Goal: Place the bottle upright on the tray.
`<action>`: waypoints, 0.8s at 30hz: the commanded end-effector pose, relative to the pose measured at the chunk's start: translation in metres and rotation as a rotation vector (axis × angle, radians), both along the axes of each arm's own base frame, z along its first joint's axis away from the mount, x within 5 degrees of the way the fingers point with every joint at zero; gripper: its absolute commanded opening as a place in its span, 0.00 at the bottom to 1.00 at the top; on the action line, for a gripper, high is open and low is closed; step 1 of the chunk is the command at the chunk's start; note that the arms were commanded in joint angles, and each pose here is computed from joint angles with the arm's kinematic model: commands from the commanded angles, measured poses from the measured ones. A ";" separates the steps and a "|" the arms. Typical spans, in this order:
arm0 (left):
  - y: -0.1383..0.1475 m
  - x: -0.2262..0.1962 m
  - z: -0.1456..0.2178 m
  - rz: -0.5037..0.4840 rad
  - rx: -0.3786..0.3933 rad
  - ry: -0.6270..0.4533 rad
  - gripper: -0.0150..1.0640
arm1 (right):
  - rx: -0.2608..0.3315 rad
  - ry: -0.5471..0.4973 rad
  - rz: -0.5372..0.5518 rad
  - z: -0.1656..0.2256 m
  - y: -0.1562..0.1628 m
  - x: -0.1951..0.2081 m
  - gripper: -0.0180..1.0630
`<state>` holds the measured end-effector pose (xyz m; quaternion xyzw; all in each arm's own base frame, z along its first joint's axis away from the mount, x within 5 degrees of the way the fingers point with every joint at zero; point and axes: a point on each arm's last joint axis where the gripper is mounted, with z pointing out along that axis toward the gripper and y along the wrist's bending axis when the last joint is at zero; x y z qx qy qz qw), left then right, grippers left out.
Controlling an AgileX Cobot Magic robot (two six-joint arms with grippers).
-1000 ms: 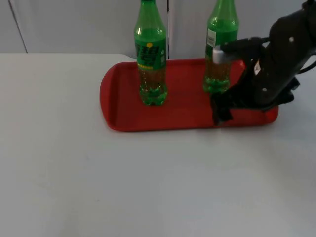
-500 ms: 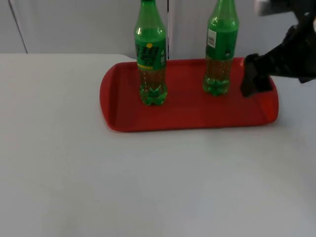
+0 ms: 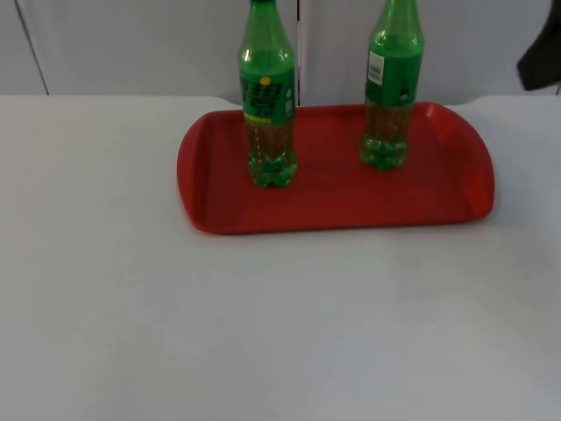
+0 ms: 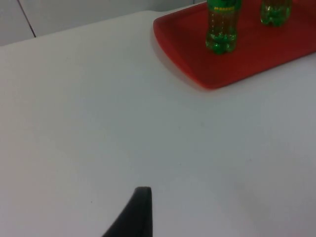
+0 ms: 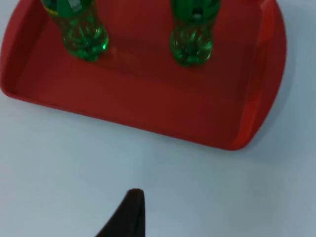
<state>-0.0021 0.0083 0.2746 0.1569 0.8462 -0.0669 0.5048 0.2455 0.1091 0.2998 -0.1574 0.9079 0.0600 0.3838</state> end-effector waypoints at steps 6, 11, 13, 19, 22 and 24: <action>0.001 0.001 0.000 0.001 -0.001 -0.012 0.99 | 0.041 -0.096 0.004 0.030 -0.017 -0.039 0.99; 0.001 0.001 0.000 0.001 -0.001 -0.012 0.99 | 0.062 -0.155 0.002 0.049 -0.029 -0.061 0.99; 0.001 0.001 0.000 0.001 -0.001 -0.012 0.99 | 0.070 -0.191 0.006 0.058 -0.034 -0.071 0.99; 0.001 0.001 0.000 0.001 -0.001 -0.012 0.99 | 0.113 -0.280 0.004 0.076 -0.046 -0.095 0.99; 0.001 0.001 0.000 0.001 -0.001 -0.012 0.99 | 0.124 -0.312 0.001 0.082 -0.052 -0.107 0.99; 0.001 0.001 0.000 0.001 -0.001 -0.012 0.99 | 0.127 -0.318 -0.001 0.084 -0.054 -0.111 0.99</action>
